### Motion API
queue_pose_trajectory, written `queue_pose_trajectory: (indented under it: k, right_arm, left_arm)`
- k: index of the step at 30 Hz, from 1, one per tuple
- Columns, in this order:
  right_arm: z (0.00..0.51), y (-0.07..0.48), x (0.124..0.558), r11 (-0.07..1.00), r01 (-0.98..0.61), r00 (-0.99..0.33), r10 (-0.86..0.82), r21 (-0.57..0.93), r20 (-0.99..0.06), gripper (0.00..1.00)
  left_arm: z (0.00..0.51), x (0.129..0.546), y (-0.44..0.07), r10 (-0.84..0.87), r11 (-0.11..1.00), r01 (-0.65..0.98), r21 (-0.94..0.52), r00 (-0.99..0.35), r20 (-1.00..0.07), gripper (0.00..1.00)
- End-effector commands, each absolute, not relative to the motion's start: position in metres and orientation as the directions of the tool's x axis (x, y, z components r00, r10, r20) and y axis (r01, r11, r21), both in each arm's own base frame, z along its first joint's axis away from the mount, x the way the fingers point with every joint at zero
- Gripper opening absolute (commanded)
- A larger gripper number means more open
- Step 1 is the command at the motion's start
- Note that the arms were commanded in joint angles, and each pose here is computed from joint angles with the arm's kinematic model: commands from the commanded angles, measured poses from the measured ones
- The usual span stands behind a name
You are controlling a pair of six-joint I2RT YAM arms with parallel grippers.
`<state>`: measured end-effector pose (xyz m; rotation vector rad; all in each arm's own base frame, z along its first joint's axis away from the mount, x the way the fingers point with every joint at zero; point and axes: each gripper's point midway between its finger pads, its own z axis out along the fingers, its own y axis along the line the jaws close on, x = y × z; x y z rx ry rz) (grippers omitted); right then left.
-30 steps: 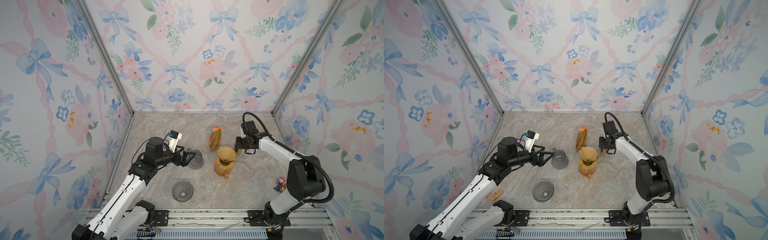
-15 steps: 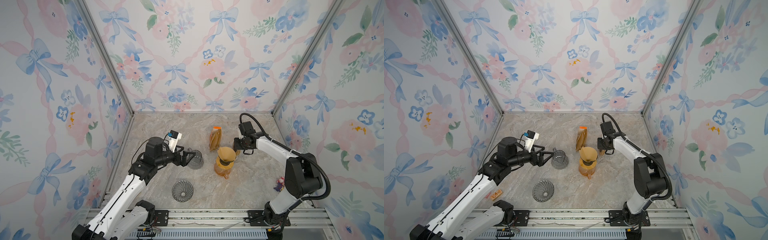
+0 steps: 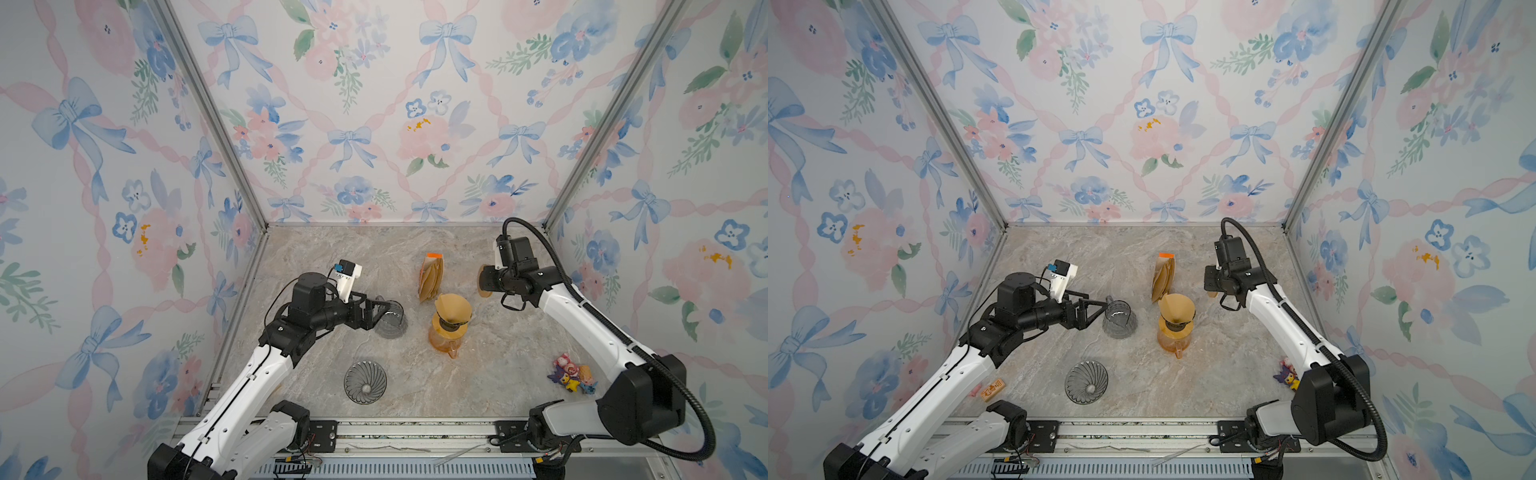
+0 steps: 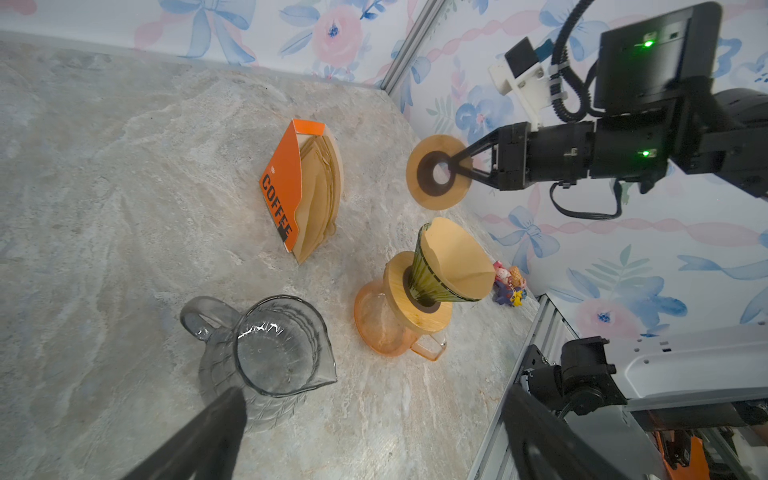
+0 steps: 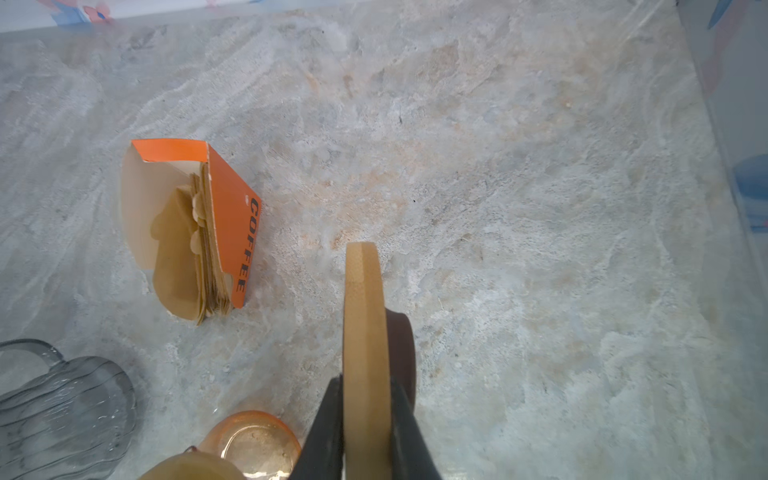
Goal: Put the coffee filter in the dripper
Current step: 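Lift the bamboo ring with the right gripper and carry it toward the left gripper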
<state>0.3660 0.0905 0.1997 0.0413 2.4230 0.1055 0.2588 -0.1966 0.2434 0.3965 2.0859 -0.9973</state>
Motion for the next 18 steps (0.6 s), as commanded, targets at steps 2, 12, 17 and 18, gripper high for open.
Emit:
queue_pose_trajectory:
  k: [2,12,17,18]
  right_arm:
    - [0.226,0.088,0.347,0.994,0.001,-0.733,0.075,0.109,-0.676,0.16]
    - [0.301,0.132,0.302,0.912,-0.175,-0.649,0.177,0.371,-0.740,0.16]
    - [0.323,0.165,0.281,0.810,-0.290,-0.650,0.224,0.510,-0.726,0.15]
    - [0.328,0.173,0.278,0.781,-0.314,-0.649,0.239,0.540,-0.723,0.15]
  left_arm:
    - [0.252,0.269,-0.200,-0.107,0.650,0.518,-0.556,-0.662,-0.742,0.98]
    - [0.279,0.264,-0.236,-0.266,0.460,0.545,-0.701,-0.669,-0.694,0.98]
    - [0.288,0.262,-0.248,-0.302,0.388,0.565,-0.728,-0.669,-0.679,0.98]
    - [0.289,0.262,-0.250,-0.304,0.380,0.563,-0.734,-0.673,-0.674,0.98]
